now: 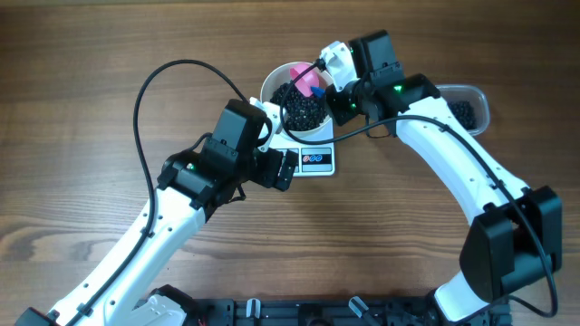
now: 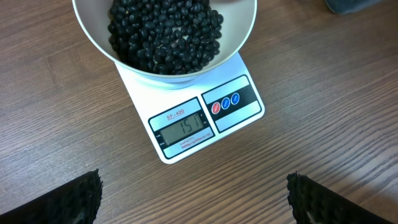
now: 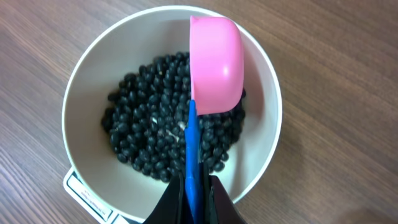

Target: Scoop item into bowl and weigh 150g on scale

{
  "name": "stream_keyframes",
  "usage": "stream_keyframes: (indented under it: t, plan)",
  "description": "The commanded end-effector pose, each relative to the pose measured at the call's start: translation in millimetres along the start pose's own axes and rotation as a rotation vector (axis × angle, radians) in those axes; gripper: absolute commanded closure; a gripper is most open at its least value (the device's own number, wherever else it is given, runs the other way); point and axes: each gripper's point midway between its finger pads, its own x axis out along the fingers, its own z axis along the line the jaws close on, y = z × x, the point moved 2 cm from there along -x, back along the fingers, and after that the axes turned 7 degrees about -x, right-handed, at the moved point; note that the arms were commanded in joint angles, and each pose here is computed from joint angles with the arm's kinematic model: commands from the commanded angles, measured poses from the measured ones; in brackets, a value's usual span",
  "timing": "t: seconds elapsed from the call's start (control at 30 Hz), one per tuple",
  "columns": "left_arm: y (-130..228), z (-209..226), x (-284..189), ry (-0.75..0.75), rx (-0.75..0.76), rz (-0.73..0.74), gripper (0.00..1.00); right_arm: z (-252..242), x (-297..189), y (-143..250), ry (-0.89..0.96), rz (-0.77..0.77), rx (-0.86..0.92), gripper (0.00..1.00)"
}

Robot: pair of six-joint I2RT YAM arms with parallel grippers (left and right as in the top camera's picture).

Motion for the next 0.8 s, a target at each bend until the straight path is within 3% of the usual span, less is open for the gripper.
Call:
stream_keyframes:
  t: [0.0,0.43,0.63,0.77]
  plan:
    - [1.3,0.7,1.7,-0.006,-0.009,0.003,0.0,5.6,13.8,6.8,-0.042,0.036,-0.007,0.96]
    - [1.3,0.7,1.7,-0.006,-0.009,0.003,0.0,19.6,15.8,7.8,-0.074,0.048,-0.102,0.96]
    - [1.3,0.7,1.7,-0.006,-0.009,0.003,0.0,42.8,12.2,9.7,-0.221,0.038,-0.082,0.96]
    - [1.3,0.7,1.7,-0.006,-0.009,0.003,0.0,42.0,11.8,8.6,-0.217,0.038,-0.027,0.96]
